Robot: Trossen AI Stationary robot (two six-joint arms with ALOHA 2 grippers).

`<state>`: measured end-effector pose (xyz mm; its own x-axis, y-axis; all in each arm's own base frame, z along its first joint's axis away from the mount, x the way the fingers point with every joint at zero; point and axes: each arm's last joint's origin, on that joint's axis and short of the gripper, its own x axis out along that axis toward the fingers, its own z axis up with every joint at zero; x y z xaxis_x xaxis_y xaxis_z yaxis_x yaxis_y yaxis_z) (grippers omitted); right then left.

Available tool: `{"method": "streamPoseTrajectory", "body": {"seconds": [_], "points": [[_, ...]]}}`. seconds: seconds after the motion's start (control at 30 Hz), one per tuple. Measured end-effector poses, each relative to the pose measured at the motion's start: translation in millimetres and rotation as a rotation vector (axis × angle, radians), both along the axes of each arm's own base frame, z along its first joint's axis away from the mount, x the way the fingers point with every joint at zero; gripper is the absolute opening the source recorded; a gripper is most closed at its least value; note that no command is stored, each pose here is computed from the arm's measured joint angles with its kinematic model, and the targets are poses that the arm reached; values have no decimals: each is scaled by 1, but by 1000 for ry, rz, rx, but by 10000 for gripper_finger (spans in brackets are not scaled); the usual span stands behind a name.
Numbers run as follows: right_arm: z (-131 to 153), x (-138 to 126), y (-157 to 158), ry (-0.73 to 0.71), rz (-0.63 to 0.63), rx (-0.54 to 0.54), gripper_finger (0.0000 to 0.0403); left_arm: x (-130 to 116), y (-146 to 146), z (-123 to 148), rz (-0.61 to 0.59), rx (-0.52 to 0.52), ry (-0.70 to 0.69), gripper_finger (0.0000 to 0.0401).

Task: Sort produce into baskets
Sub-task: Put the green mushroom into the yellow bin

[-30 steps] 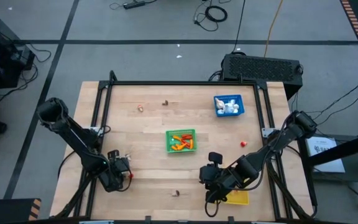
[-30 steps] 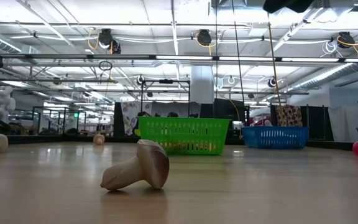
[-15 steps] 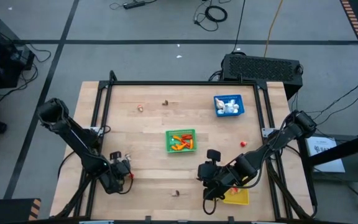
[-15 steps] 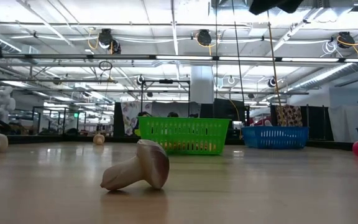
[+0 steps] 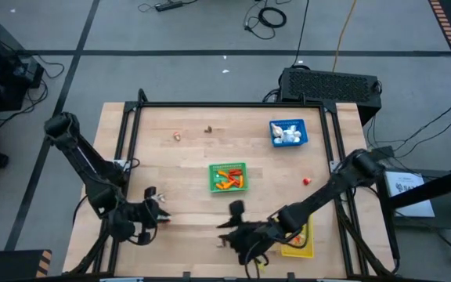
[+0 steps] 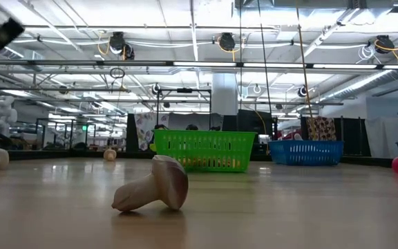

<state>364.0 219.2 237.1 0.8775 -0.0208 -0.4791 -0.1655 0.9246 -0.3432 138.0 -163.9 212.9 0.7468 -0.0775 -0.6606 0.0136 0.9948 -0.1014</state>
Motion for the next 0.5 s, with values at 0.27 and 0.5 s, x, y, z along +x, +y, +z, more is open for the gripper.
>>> {"method": "streamPoseTrajectory", "body": {"seconds": [0.27,0.5], "points": [[-28,40,11,-300,221,-528,130,21,-18,21,-221,-73,-266,78],[-38,59,2,-351,201,-630,130,43,-17,14,-213,-82,-293,79]]}}
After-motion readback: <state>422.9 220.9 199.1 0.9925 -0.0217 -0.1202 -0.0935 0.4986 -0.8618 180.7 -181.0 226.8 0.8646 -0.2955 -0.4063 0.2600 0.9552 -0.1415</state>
